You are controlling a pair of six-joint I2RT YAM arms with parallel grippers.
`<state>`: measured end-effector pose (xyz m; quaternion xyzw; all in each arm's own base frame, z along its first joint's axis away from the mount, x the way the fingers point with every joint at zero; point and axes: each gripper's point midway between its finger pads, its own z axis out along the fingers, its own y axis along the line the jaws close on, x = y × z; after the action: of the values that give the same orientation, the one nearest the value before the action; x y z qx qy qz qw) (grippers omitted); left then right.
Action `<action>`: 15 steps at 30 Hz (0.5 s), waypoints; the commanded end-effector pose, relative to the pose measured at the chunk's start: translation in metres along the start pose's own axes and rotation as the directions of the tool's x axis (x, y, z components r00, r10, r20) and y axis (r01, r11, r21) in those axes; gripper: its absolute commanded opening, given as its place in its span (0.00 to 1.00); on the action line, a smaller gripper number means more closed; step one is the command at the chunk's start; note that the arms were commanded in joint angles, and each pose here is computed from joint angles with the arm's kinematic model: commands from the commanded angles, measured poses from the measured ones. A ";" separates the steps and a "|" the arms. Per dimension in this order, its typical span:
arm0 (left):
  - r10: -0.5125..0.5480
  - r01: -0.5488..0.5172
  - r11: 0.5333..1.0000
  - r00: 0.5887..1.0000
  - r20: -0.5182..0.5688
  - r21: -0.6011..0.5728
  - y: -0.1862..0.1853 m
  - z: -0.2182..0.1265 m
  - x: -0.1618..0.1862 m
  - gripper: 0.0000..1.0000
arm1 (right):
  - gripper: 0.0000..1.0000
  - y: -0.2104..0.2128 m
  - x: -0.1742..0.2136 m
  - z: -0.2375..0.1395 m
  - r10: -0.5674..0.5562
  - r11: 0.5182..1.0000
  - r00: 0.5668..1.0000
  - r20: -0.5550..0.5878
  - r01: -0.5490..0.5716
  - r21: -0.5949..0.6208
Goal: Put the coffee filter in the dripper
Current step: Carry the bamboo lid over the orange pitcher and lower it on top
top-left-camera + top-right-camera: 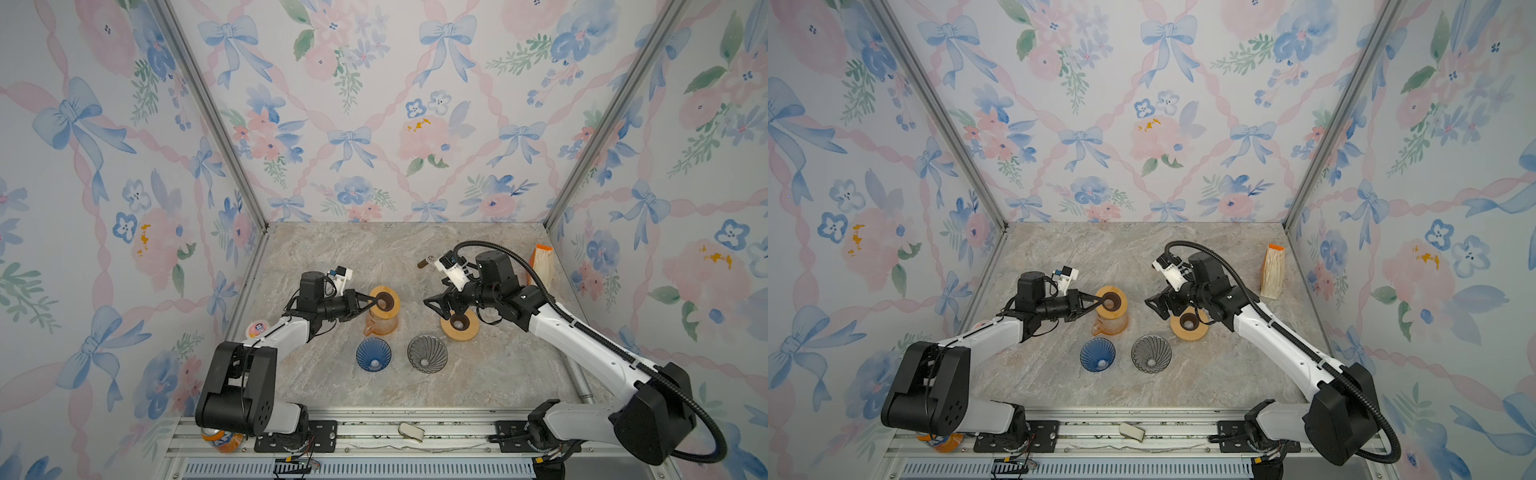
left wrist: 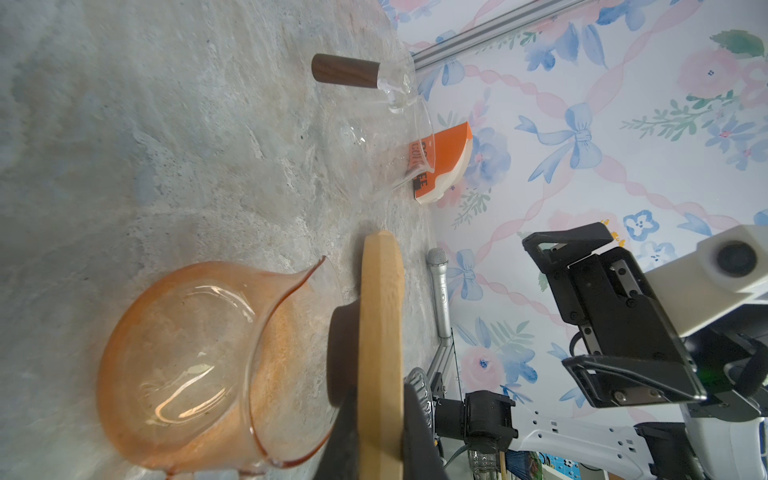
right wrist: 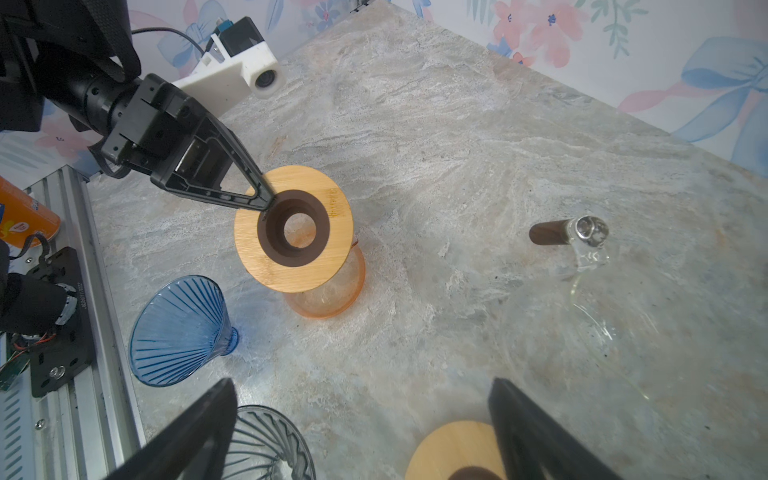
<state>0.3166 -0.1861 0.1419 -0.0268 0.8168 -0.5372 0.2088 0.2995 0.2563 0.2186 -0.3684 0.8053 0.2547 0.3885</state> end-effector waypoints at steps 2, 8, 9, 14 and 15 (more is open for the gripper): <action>-0.006 0.006 1.000 1.000 0.001 0.011 0.006 0.000 0.000 0.03 | 0.97 0.004 0.001 0.003 -0.017 1.000 1.000 -0.025 0.017 -0.003; -0.021 0.021 1.000 1.000 -0.006 0.005 0.014 0.003 0.002 0.04 | 0.97 0.004 0.000 0.002 -0.021 1.000 0.999 -0.025 0.021 0.001; -0.023 0.023 1.000 1.000 -0.008 0.005 0.015 0.004 0.002 0.04 | 0.97 0.004 0.000 0.002 -0.019 1.000 1.000 -0.025 0.019 0.002; -0.037 0.037 0.999 0.999 -0.008 -0.003 0.021 0.005 0.003 0.07 | 0.97 0.005 0.000 0.003 -0.019 1.000 1.000 -0.024 0.019 0.000; -0.040 0.040 0.999 0.999 -0.007 -0.004 0.022 0.004 0.003 0.08 | 0.97 0.005 0.000 0.003 -0.019 1.000 1.000 -0.025 0.019 0.000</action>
<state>0.3203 -0.1847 0.1290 -0.0335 0.8167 -0.5399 0.2011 0.2968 0.2571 0.2133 -0.3718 0.8095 0.2491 0.3800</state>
